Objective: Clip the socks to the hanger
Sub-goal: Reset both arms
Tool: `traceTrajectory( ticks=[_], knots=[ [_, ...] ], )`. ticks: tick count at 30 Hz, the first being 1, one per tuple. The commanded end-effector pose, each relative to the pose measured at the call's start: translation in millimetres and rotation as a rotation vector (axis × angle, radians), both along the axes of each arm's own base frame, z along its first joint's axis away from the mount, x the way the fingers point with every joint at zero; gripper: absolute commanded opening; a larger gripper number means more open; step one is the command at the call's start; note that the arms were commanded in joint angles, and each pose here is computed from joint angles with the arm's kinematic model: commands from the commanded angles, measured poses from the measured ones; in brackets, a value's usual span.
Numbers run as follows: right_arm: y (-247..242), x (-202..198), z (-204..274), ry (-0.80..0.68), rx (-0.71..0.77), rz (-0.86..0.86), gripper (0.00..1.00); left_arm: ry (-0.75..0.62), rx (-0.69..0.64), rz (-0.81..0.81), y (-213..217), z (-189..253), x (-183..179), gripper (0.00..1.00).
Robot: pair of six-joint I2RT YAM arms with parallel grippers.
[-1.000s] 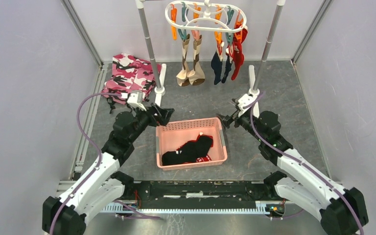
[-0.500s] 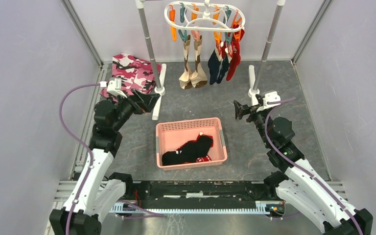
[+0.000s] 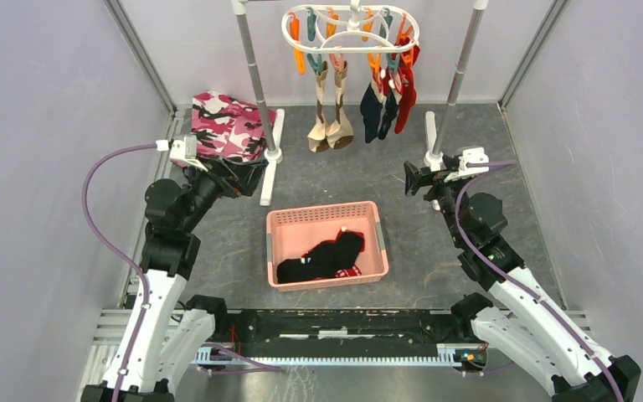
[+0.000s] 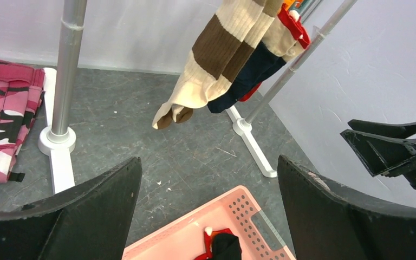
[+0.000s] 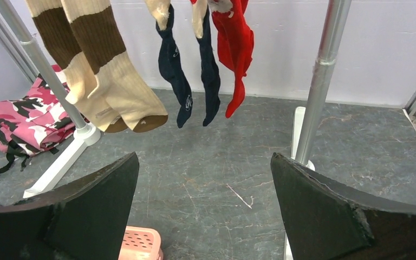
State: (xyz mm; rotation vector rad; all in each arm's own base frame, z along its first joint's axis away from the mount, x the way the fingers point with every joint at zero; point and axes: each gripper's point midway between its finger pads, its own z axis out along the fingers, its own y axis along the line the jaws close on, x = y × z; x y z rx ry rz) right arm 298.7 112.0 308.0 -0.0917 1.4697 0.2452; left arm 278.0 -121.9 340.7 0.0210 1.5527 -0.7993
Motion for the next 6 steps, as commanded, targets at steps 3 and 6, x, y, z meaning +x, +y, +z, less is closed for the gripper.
traceTrajectory(
  ticks=[3,6],
  knots=[
    [7.7,-4.8,25.5,-0.059,0.009,0.055,0.98,-0.081,0.038,-0.046,-4.3,13.0,-9.9,1.00],
    [10.4,-6.1,24.8,-0.060,0.007,0.071,0.98,-0.090,0.034,-0.065,-6.9,15.3,-13.4,1.00]
  ],
)
